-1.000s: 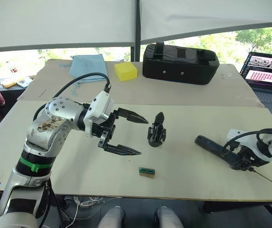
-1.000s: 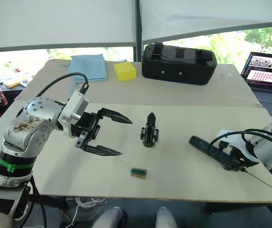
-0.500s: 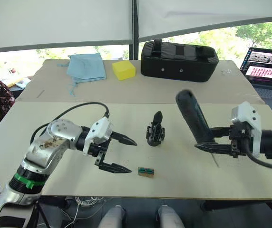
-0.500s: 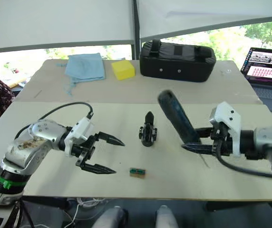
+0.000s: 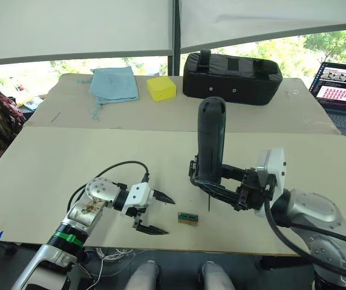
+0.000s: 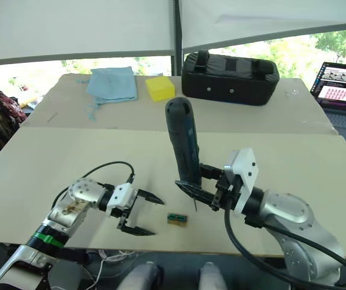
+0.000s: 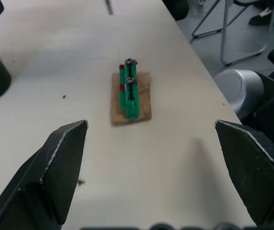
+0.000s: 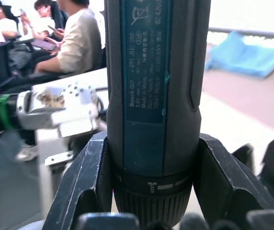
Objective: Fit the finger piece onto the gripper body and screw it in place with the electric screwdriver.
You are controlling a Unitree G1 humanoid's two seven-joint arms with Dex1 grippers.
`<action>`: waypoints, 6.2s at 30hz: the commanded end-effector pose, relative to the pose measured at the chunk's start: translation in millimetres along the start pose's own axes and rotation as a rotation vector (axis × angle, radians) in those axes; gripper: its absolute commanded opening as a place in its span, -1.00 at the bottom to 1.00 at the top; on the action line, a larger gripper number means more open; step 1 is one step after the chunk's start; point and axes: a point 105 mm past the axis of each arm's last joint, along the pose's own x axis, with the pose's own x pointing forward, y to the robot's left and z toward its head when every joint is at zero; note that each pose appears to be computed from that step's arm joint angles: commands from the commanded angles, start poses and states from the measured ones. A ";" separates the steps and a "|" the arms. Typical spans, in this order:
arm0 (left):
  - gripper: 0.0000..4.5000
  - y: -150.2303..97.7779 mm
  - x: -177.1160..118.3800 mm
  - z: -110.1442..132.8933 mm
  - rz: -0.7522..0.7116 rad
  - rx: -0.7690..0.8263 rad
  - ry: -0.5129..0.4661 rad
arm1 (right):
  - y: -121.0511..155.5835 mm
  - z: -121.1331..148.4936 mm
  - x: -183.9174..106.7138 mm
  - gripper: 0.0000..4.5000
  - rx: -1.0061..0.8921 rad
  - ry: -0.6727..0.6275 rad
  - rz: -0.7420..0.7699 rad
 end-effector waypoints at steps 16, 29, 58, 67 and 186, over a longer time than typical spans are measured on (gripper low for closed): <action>1.00 11.1 11.4 1.1 0.000 0.044 -0.043 | 18.5 17.2 14.8 -0.15 -0.023 -0.168 0.131; 1.00 11.1 14.7 -7.2 -0.001 0.052 -0.010 | 26.4 13.9 17.8 -0.15 -0.022 -0.180 0.157; 1.00 15.5 21.1 -0.8 0.008 0.048 -0.028 | 24.8 2.1 14.6 -0.15 -0.035 -0.155 0.150; 1.00 15.2 22.8 -0.2 0.004 0.051 -0.028 | 23.0 2.0 14.7 -0.15 -0.038 -0.158 0.142; 1.00 15.8 27.9 4.6 -0.010 0.073 -0.033 | 20.4 1.0 17.9 -0.15 0.009 -0.117 0.134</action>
